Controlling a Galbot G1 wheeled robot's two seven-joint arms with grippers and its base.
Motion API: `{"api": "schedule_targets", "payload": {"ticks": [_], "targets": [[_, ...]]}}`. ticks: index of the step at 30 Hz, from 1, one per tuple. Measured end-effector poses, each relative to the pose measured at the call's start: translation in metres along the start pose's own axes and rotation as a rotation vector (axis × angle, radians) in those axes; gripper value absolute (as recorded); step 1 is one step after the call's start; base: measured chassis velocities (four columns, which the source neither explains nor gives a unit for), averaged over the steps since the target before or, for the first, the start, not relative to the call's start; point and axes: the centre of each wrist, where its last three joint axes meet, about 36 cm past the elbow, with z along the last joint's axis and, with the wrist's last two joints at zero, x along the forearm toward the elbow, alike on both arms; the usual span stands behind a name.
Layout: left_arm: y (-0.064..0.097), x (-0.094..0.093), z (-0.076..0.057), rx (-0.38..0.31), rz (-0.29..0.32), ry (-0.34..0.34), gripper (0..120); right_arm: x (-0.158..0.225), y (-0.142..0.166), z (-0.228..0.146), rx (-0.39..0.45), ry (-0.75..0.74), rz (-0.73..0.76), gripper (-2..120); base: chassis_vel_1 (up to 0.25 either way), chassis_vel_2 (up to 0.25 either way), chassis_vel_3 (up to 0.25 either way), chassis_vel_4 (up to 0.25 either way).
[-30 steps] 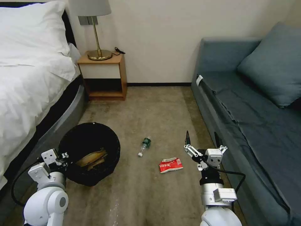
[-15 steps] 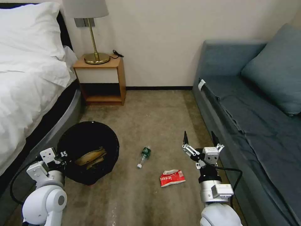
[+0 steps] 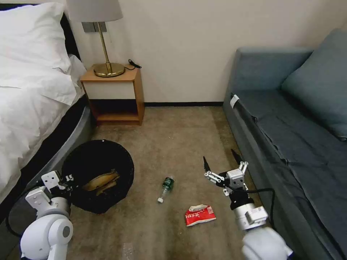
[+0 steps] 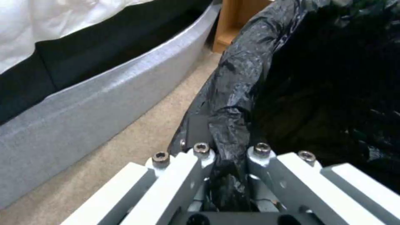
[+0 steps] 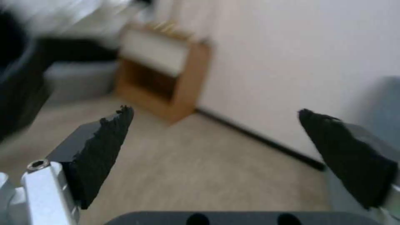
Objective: Pick up the trash bin, then pick up the garbage on the floor and place it into the trash bin.
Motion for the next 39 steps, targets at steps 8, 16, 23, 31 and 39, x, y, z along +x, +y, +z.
{"api": "schedule_targets", "payload": {"ticks": [8,16,23,31,39], "targets": [[-0.003,-0.007,0.007,0.013,0.005,0.007,3,-0.03,-0.075,0.048,0.129,0.162,-0.422,100,0.0,0.0,0.0,0.0],[-0.007,-0.011,0.02,0.025,0.007,0.009,3,-0.088,-0.095,0.123,0.258,0.265,-0.763,100,0.0,0.0,0.0,0.0],[-0.007,-0.014,0.026,0.029,0.004,0.009,3,-0.108,-0.081,0.167,0.31,0.337,-0.879,100,0.0,0.0,0.0,0.0],[-0.004,-0.018,0.029,0.026,0.002,0.005,3,-0.119,-0.07,0.206,0.354,0.411,-0.923,100,0.0,0.0,0.0,0.0],[-0.006,-0.018,0.031,0.029,0.006,0.005,3,-0.121,-0.072,0.225,0.384,0.434,-0.932,100,0.0,0.0,0.0,0.0]]}}
